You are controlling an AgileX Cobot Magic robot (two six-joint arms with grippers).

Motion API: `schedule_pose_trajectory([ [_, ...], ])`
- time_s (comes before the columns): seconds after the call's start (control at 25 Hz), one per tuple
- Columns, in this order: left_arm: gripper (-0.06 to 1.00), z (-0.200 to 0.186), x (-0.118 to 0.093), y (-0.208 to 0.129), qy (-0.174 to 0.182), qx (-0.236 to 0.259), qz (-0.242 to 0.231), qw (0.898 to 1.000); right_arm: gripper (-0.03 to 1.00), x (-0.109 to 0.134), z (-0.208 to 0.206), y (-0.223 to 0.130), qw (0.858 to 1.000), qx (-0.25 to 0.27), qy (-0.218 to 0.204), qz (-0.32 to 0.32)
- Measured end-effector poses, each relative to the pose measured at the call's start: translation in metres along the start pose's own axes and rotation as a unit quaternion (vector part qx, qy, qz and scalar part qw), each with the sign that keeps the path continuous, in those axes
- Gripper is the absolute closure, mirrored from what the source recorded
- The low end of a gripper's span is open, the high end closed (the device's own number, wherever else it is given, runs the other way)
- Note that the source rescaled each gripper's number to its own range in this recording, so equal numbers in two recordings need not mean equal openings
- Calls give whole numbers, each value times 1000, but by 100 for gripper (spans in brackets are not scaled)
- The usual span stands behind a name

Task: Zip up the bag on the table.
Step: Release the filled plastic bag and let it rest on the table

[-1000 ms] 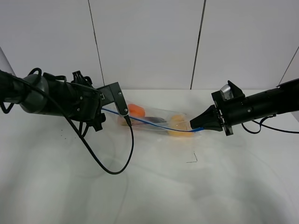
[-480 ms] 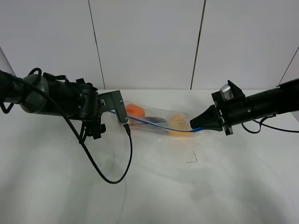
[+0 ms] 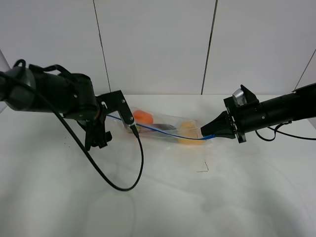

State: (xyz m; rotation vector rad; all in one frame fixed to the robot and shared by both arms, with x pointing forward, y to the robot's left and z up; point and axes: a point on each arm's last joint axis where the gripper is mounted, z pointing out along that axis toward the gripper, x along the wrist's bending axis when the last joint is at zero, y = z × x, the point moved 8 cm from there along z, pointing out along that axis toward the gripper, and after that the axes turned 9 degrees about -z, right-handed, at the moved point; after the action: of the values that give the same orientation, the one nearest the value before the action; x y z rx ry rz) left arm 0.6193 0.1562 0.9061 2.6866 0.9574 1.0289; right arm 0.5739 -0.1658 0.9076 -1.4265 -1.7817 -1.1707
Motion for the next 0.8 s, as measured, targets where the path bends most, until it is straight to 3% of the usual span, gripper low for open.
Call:
schedule_pose_trajectory([
  [0.2,-5,-16,56,-30,6,49,-132,990,97,0,0,0,1000,0,0,-2],
  [0.32,-5,-26,79,-57,-8,81,-222,972,97,0,0,0,1000,0,0,-2],
  [0.44,-5,-37,97,-89,-28,114,-320,940,97,0,0,0,1000,0,0,-6],
  [0.56,-5,-47,107,-125,-48,159,-393,905,97,0,0,0,1000,0,0,-11],
  [0.68,-5,-59,119,-150,-56,171,-454,873,97,0,0,0,1000,0,0,-14],
  [0.72,-5,-64,124,-156,-57,167,-469,866,97,0,0,0,1000,0,0,-14],
  [0.8,-5,-76,131,-163,-54,157,-480,861,97,0,0,0,1000,0,0,-18],
])
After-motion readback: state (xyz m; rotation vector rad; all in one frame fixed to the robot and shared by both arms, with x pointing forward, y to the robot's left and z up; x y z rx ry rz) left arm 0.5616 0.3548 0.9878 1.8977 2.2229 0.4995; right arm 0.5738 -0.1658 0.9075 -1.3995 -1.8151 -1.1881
